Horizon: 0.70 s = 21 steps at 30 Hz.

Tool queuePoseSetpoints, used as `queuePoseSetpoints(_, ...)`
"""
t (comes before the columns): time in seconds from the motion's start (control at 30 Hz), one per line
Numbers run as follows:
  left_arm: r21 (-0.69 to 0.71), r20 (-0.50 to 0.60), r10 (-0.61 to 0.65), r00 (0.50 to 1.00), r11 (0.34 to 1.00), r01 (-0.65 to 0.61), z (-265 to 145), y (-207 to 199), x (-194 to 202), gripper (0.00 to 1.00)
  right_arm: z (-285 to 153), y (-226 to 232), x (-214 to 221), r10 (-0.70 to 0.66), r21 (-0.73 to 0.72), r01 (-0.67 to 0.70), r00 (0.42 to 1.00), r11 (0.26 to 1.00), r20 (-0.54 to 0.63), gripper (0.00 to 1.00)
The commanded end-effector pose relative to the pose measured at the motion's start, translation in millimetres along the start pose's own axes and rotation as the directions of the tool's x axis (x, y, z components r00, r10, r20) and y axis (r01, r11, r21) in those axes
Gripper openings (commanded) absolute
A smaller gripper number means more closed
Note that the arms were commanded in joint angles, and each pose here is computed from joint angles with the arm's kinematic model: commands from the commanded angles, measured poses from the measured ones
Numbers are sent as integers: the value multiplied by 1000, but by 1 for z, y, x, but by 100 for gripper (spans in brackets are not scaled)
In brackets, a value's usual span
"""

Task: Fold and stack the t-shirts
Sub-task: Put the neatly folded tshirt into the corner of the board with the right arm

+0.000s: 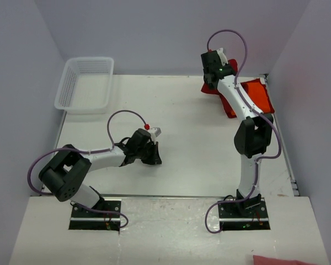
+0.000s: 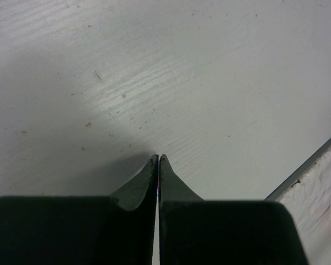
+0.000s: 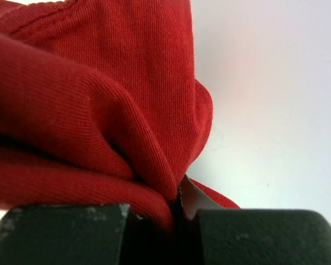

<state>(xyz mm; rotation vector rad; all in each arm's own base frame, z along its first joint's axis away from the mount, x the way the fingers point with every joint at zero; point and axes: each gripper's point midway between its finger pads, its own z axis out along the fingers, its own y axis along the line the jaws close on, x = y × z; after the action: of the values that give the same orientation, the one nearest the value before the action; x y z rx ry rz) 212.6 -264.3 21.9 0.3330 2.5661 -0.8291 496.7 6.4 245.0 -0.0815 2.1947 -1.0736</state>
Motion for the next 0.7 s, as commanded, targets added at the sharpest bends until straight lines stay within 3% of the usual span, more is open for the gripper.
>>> queuePoseSetpoints(0.0,34,21,31,999,999,-32,-1,-6,-3,0,0,-35,-3,81,60,-82,997,995,15,0)
queuePoseSetpoints(0.2,47,21,21,1000,999,-22,-6,-7,2,0,33,-38,11,101,81,-97,994,992,-49,0)
queuePoseSetpoints(0.57,76,-4,19,1000,997,-19,-8,-17,12,1,124,7,44,29,32,-24,982,999,-186,0)
queuePoseSetpoints(0.67,66,-36,22,999,998,-19,-2,-17,21,1,151,1,51,27,69,-12,976,998,-215,0)
